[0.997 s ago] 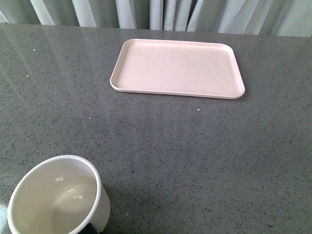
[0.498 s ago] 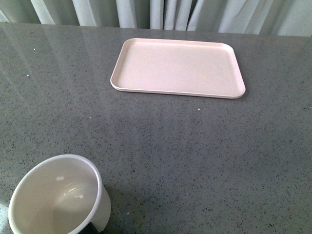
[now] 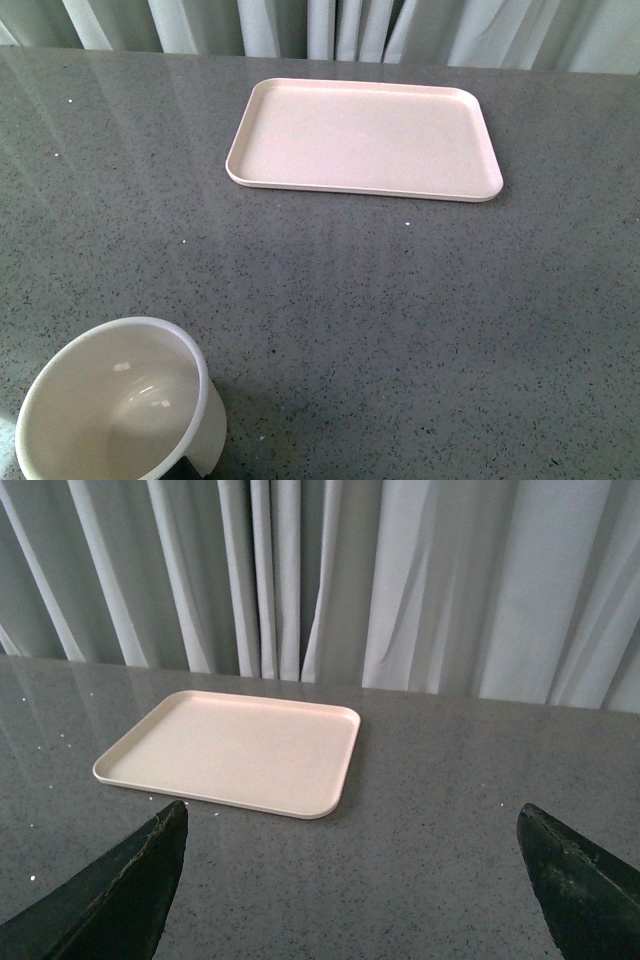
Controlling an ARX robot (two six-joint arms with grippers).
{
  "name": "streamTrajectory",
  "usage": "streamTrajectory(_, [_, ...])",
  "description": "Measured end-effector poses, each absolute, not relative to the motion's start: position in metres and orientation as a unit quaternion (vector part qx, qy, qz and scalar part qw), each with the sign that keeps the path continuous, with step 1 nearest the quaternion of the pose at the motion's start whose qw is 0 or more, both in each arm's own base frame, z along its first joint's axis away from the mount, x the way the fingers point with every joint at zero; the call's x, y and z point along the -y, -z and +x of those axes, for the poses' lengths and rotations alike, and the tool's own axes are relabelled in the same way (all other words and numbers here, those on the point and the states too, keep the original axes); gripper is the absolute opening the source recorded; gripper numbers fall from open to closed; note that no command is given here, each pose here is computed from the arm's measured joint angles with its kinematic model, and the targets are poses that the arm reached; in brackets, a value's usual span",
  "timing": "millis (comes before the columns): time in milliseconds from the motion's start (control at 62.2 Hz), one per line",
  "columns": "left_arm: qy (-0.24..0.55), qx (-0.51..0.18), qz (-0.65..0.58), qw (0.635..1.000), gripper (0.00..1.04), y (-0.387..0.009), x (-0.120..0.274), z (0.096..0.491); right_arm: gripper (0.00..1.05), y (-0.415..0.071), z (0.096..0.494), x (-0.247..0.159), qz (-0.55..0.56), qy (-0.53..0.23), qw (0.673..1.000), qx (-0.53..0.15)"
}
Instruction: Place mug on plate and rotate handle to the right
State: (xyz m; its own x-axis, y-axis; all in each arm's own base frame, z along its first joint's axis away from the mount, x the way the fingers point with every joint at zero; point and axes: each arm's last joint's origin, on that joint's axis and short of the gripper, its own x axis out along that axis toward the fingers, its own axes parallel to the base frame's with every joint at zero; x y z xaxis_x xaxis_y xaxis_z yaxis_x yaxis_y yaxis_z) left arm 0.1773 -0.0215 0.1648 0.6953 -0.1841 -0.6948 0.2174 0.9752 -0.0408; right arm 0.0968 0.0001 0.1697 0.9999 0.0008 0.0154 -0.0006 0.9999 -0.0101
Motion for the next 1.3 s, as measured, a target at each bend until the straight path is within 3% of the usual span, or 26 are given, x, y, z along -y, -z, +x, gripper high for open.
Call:
streamTrajectory(531, [0.229,-0.412,0.042,0.881,0.96,-0.153,0.037,0.196,0.96,-0.17,0.097,0.0,-0.005,0.0,1.0,0.008])
streamTrajectory(1302, [0.303,-0.448,0.091,0.836,0.96,-0.137,0.049,0.225,0.96,-0.17,0.097,0.0,-0.005,0.0,1.0,0.008])
